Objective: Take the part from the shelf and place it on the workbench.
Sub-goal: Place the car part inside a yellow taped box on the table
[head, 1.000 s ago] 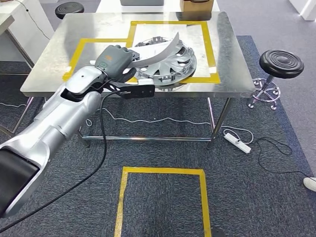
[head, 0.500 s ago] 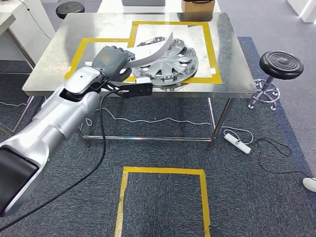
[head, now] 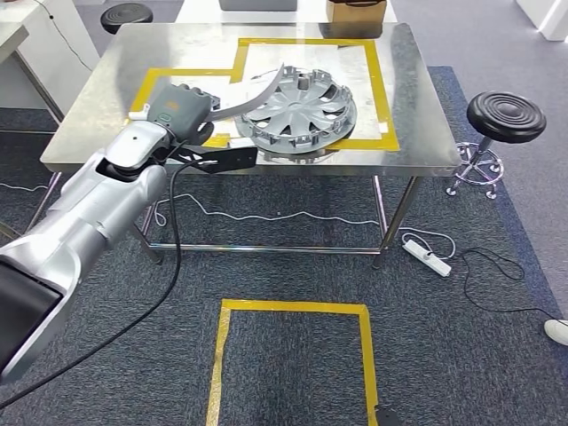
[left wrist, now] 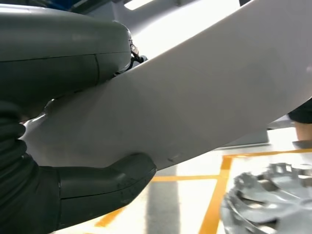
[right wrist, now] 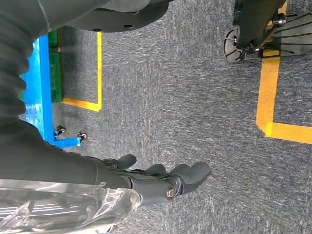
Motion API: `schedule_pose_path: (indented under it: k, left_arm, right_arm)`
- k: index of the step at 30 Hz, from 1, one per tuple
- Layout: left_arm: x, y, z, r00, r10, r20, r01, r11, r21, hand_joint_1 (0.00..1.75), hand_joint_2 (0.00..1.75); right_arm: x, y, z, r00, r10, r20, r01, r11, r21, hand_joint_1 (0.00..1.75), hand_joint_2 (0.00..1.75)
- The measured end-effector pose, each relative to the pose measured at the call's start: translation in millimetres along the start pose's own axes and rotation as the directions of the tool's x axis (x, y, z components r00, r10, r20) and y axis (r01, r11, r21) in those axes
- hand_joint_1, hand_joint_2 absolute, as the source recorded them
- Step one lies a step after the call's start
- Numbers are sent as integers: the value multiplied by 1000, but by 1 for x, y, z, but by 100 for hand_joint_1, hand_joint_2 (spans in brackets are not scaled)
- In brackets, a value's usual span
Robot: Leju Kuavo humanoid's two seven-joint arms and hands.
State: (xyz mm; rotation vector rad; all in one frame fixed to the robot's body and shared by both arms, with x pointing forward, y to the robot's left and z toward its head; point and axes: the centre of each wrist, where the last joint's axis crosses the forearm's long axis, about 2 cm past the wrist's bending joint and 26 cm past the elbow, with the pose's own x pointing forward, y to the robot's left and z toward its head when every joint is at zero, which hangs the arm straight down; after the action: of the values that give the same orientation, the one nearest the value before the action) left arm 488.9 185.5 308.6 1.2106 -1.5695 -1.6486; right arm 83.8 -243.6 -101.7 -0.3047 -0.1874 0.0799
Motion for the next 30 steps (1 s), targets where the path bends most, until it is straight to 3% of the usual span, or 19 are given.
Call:
schedule_pose_path:
  k: [19,30]
  left_arm:
    - [-1,9,-4,992,-93,-88,94,995,11,175,175]
    - [5,15,-8,991,-104,-86,107,994,23,175,175]
  right_arm:
    - [0,0,0,1000,-10,-4,10,1000,0,0,175]
    - [-2,0,0,1000,-12,-8,12,1000,-1,0,175]
